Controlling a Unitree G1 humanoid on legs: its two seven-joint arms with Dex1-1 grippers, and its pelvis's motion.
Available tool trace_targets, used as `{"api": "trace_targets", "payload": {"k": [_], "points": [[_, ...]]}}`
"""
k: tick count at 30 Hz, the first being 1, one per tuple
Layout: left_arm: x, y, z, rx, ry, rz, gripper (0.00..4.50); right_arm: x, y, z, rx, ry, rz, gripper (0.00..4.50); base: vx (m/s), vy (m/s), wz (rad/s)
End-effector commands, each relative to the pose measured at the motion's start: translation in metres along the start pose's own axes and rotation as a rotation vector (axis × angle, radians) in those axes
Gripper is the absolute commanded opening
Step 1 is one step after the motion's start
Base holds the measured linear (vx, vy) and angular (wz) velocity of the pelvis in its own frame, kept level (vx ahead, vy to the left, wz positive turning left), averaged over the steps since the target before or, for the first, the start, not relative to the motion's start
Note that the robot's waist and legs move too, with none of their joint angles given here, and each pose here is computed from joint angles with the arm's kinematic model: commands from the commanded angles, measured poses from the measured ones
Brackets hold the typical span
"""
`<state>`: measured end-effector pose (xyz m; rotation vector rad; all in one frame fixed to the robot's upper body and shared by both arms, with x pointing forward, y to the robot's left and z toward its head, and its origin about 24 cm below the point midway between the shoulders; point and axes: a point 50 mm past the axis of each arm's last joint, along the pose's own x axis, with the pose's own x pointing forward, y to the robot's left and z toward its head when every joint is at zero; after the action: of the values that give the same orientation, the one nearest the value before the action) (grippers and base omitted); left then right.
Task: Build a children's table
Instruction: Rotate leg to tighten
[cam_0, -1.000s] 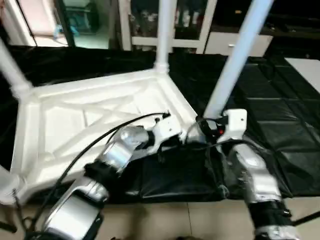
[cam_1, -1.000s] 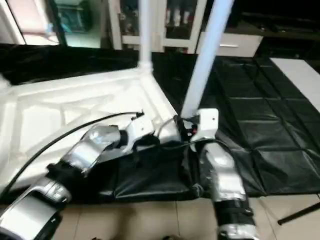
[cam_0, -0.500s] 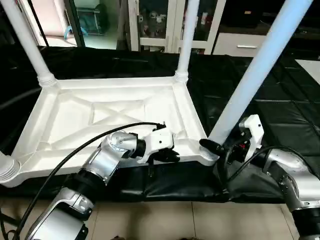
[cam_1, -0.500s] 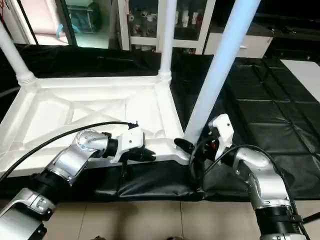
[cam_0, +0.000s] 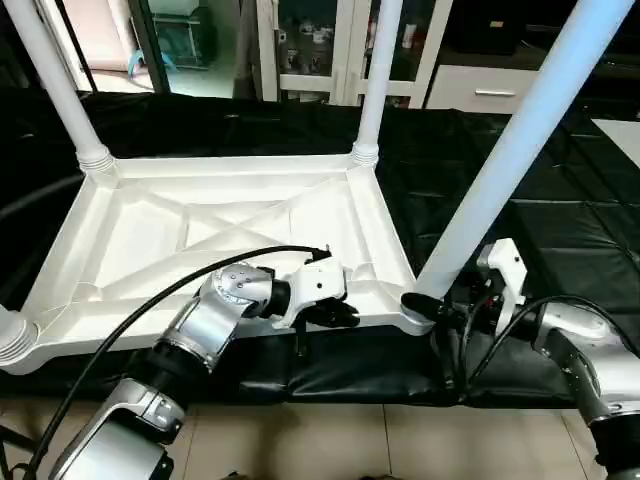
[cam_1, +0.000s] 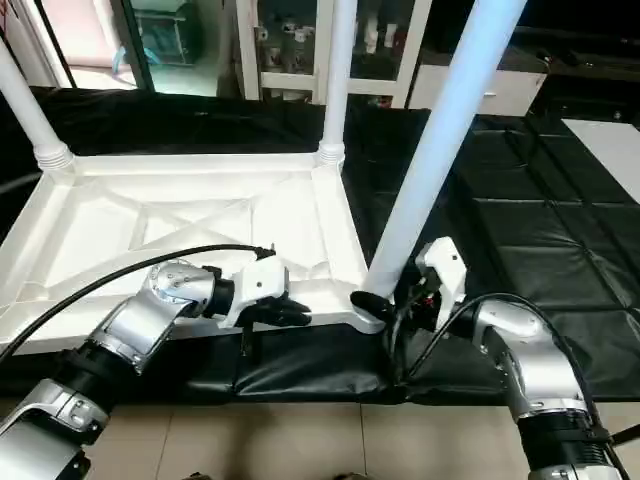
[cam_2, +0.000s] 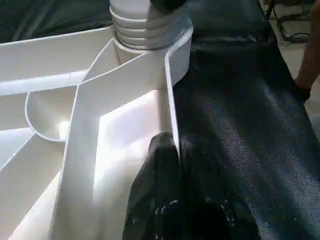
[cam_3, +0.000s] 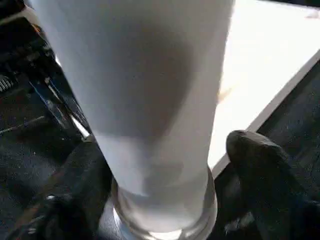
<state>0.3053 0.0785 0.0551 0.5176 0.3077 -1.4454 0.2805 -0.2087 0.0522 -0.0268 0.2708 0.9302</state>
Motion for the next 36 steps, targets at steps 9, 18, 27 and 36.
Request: {"api": "trace_targets", "payload": {"k": [9, 18, 27, 36], "points": [[0.005, -0.008, 0.004, -0.013, -0.069, -0.041, 0.0, -0.002, -0.002, 0.002, -0.011, -0.019, 0.005, 2.6, 0.0, 0.0, 0.0], [0.016, 0.007, 0.004, -0.025, 0.021, 0.089, 0.0, 0.029, -0.009, -0.009, 0.12, -0.033, -0.429, 2.19, 0.0, 0.0, 0.0], [0.042, 0.034, 0.03, -0.088, 0.048, 0.307, 0.0, 0.079, 0.005, -0.006, 0.236, -0.068, -0.691, 2.13, 0.0, 0.0, 0.0], [0.05, 0.034, 0.037, -0.048, 0.015, 0.311, 0.0, 0.094, 0.007, 0.02, 0.142, -0.166, -0.653, 2.11, 0.0, 0.0, 0.0]]}}
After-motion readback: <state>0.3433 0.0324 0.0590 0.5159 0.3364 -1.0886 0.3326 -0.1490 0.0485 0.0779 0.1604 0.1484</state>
